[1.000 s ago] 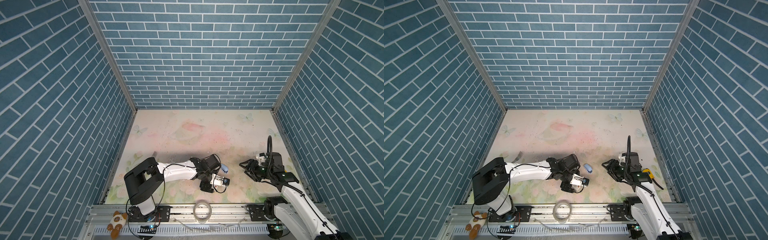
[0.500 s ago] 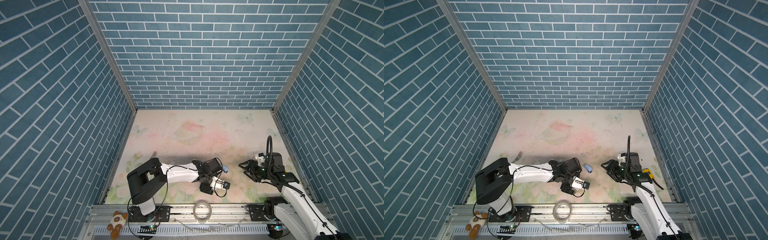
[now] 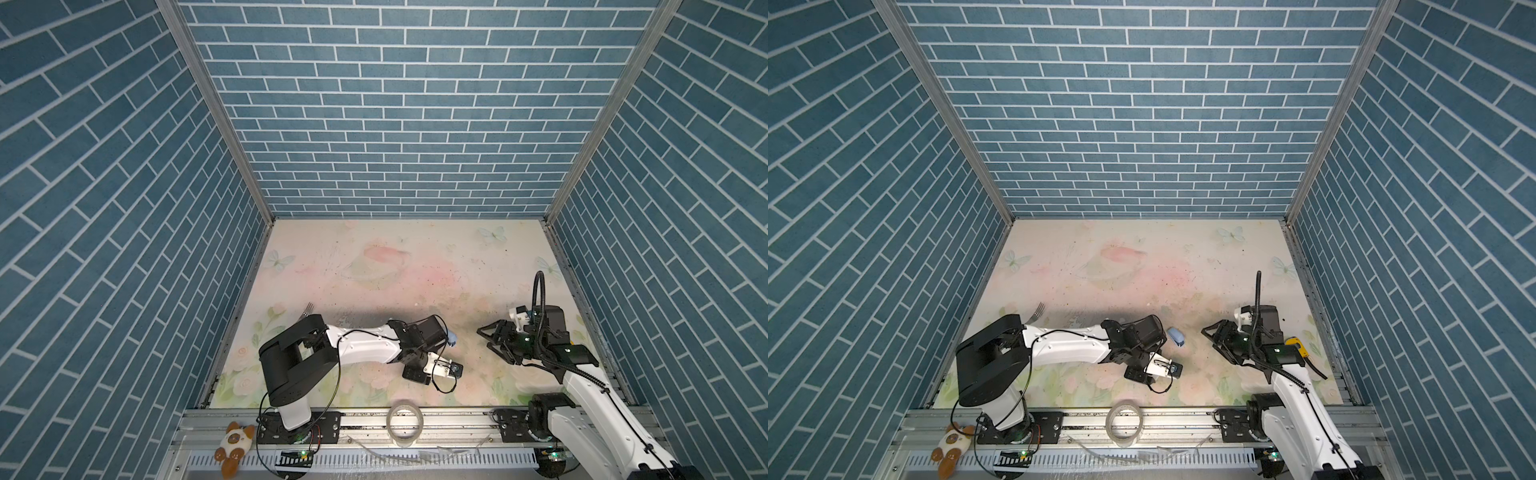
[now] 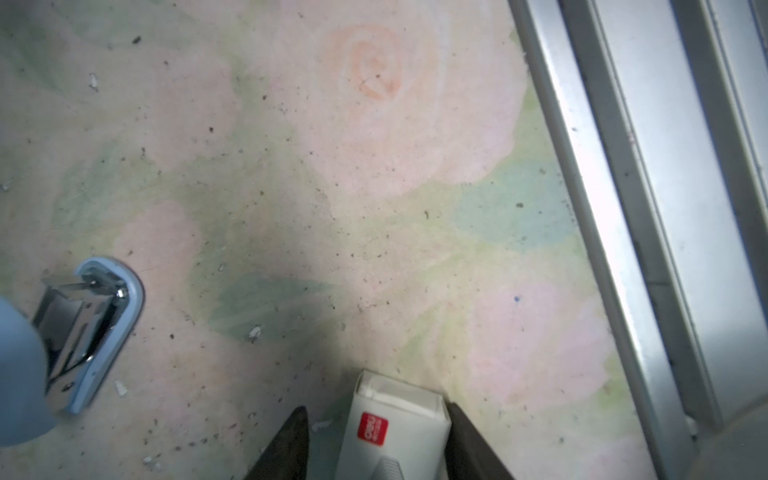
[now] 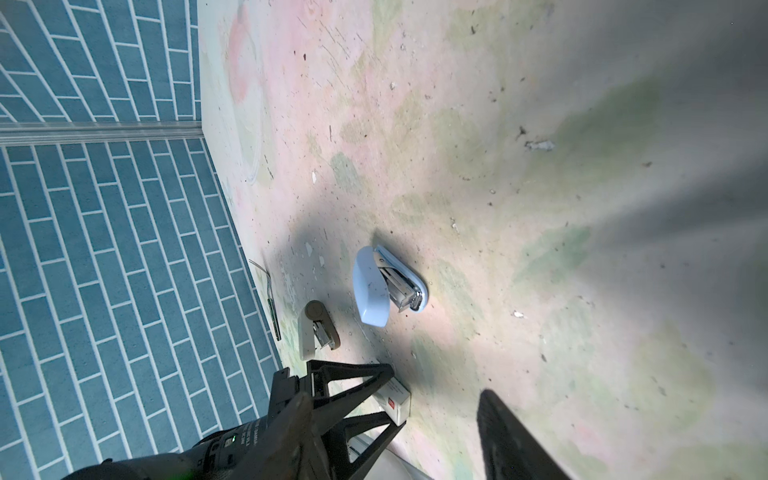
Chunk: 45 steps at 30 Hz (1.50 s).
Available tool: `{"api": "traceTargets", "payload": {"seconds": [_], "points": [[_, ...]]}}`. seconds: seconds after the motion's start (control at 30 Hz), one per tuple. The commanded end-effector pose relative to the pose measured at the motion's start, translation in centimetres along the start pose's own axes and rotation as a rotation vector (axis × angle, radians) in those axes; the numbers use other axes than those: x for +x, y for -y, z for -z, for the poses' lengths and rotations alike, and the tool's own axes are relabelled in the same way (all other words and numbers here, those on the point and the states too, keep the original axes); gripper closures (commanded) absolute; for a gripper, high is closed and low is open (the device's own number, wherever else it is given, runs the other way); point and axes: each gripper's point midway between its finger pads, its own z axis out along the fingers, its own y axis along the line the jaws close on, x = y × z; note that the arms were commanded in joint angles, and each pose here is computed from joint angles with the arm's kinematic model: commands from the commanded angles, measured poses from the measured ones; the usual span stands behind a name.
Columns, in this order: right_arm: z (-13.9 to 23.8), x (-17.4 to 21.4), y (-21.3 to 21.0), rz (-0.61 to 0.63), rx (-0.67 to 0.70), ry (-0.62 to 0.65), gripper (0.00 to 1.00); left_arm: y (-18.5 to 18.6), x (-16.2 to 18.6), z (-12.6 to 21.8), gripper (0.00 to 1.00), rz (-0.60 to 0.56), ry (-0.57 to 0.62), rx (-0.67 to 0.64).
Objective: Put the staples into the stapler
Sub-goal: 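Lower the left gripper around the white staple box, then close the left gripper on the staple box while the right gripper approaches the stapler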
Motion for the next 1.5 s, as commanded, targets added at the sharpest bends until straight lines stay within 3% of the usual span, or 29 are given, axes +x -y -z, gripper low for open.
{"api": "traceTargets", "payload": {"seconds": [0.0,0.27,0.5,0.7,1.13,1.47], "points": [[0.3,0.4,-1.3,0.051,-0.043,-0.04,0.36,0.3,0.9,-0.8,0.52,0.04,-0.055,0.019],[0.5,1.2,-1.6,0.068,-0.064,-0.083,0.36,-0.5,0.0,-1.2,0.55,0.085,-0.044,0.02],[0.4,2.0,-1.6,0.076,-0.086,-0.118,0.36,-0.2,-0.4,-0.4,0.39,0.125,-0.023,0.031],[0.1,3.4,-1.0,0.041,-0.125,-0.168,0.37,0.3,0.0,1.3,0.38,0.159,0.025,0.007],[-1.3,6.3,0.7,-0.007,-0.166,-0.23,0.39,-0.1,2.1,1.0,0.43,0.224,0.109,-0.049],[-3.0,7.5,0.2,0.047,-0.181,-0.275,0.4,0.5,2.0,0.6,0.57,0.226,0.135,-0.023]]}}
